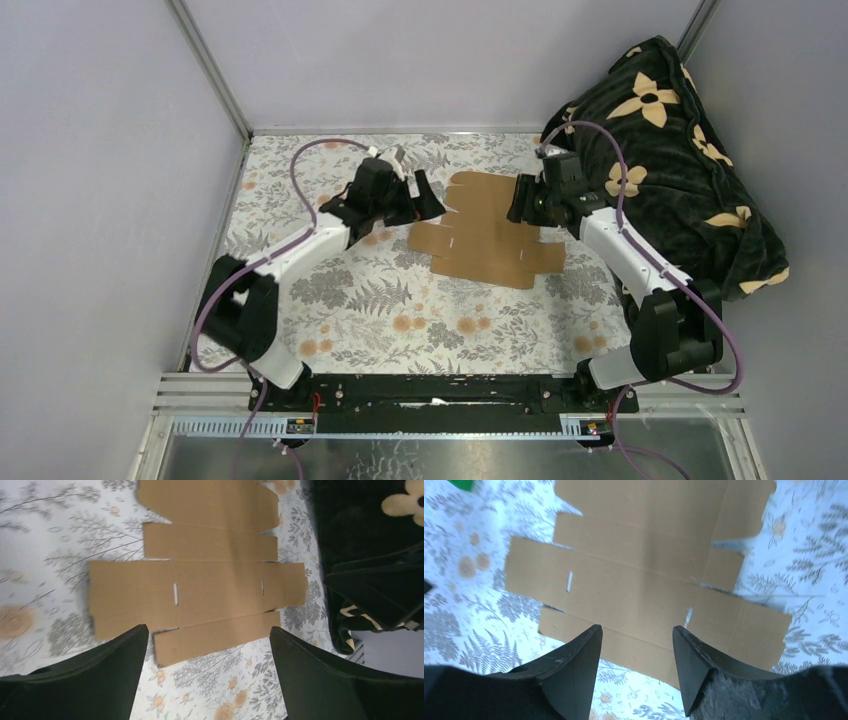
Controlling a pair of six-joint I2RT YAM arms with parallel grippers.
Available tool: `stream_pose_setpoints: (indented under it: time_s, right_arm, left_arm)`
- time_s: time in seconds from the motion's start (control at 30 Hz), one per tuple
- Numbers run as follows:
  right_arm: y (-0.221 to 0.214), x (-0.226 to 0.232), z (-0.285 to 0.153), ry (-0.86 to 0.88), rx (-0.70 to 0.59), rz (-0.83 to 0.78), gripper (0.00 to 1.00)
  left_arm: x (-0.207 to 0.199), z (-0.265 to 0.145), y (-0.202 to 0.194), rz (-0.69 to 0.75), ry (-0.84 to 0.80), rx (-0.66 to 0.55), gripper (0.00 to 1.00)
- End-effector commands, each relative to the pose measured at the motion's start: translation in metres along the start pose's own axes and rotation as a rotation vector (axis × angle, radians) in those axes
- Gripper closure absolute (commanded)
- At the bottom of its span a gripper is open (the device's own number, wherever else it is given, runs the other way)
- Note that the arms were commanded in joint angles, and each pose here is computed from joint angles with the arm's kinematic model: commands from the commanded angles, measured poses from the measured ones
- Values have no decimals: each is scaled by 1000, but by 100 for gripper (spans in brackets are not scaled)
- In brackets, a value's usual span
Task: Fold the paper box
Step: Adjust the paper box at the center of the board.
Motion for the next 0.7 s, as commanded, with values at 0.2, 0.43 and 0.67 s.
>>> stream_pose_setpoints:
  time_s: [0.2, 0.43, 0.67]
  right_arm:
    - [30, -40, 36, 42, -14, 233, 39]
    - [25, -65, 65, -6, 22, 298, 39]
    - [4, -83, 82, -55, 47, 334, 43]
  left_arm:
    - [23, 45, 32, -104, -214, 87, 1]
    - [41, 63, 53, -94, -174, 53, 1]
    - [55, 94, 50, -119, -182, 81, 48]
Point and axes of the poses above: each gripper's point midway between its finger pads, its own z axis out along the fingers, its own x axis along the line the jaws close on, y = z × x, the point moved 5 cm from there along -z, back along the fingers, and after that the axes turned 3 degrees about -z, right-handed, at the moved point
